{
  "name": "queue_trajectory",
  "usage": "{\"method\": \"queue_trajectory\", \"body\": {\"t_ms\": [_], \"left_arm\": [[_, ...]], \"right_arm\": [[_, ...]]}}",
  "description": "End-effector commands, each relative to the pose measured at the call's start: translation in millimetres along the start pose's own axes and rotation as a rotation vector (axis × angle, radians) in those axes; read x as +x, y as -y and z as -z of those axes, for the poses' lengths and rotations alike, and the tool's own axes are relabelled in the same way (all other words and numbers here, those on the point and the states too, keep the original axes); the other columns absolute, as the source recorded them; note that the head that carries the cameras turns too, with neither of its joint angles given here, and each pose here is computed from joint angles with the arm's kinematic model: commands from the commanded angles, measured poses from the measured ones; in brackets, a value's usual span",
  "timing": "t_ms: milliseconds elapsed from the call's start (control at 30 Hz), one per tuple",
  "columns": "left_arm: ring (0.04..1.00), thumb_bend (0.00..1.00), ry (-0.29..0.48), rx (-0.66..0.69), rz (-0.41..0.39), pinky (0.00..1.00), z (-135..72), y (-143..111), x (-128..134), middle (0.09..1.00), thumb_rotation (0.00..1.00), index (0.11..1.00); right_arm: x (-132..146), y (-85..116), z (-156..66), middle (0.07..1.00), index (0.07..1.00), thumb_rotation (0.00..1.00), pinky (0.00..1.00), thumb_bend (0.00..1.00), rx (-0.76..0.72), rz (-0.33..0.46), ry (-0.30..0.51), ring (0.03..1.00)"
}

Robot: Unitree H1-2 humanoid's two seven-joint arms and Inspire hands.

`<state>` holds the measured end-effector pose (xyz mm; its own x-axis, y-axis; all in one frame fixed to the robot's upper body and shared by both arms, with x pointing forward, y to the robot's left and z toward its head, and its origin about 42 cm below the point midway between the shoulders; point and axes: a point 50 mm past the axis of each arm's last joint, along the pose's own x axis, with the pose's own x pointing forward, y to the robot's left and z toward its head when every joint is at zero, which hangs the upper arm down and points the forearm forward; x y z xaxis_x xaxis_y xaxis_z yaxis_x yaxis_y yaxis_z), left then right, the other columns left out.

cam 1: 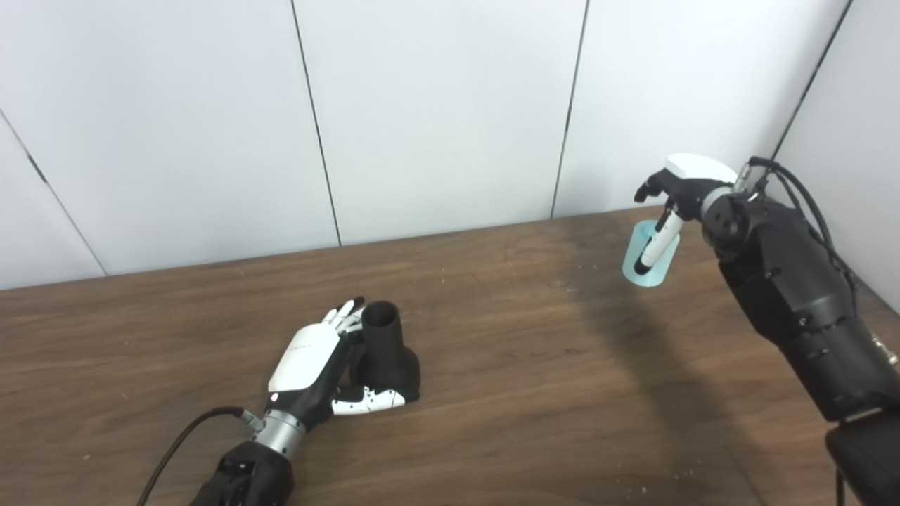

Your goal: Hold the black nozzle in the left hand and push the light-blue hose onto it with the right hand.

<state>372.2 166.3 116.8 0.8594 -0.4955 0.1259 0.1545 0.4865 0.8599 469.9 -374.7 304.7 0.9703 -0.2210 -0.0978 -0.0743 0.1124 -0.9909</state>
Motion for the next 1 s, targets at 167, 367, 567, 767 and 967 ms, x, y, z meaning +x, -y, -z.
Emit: {"method": "queue_trajectory", "body": {"t_ms": [167,367,567,767,967], "left_arm": [[1.000,0.61,-0.176,-0.046,0.169,1.00,31,60,-69,0.902,0.59,0.580],[1.000,0.61,-0.175,-0.048,0.170,1.00,29,63,-72,0.903,0.59,0.572],[1.000,0.61,-0.174,-0.046,0.179,1.00,28,62,-70,0.905,0.59,0.557],[1.000,0.61,-0.172,-0.047,0.181,1.00,28,61,-70,0.906,0.59,0.566],[1.000,0.61,-0.172,-0.043,0.182,1.00,29,60,-71,0.906,0.60,0.567]], "right_arm": [[4,35,12,0.768,0.680,0.14,0.70,1.00,-0.115,0.366,0.134,0.754],[6,34,10,0.743,0.674,0.15,0.67,0.93,-0.109,0.310,0.101,0.717],[6,33,9,0.674,0.677,0.14,0.60,0.86,-0.122,0.284,0.095,0.648],[4,31,7,0.669,0.674,0.15,0.54,0.86,-0.136,0.236,0.072,0.647],[6,28,9,0.655,0.665,0.15,0.52,0.86,-0.135,0.197,0.047,0.616]]}}
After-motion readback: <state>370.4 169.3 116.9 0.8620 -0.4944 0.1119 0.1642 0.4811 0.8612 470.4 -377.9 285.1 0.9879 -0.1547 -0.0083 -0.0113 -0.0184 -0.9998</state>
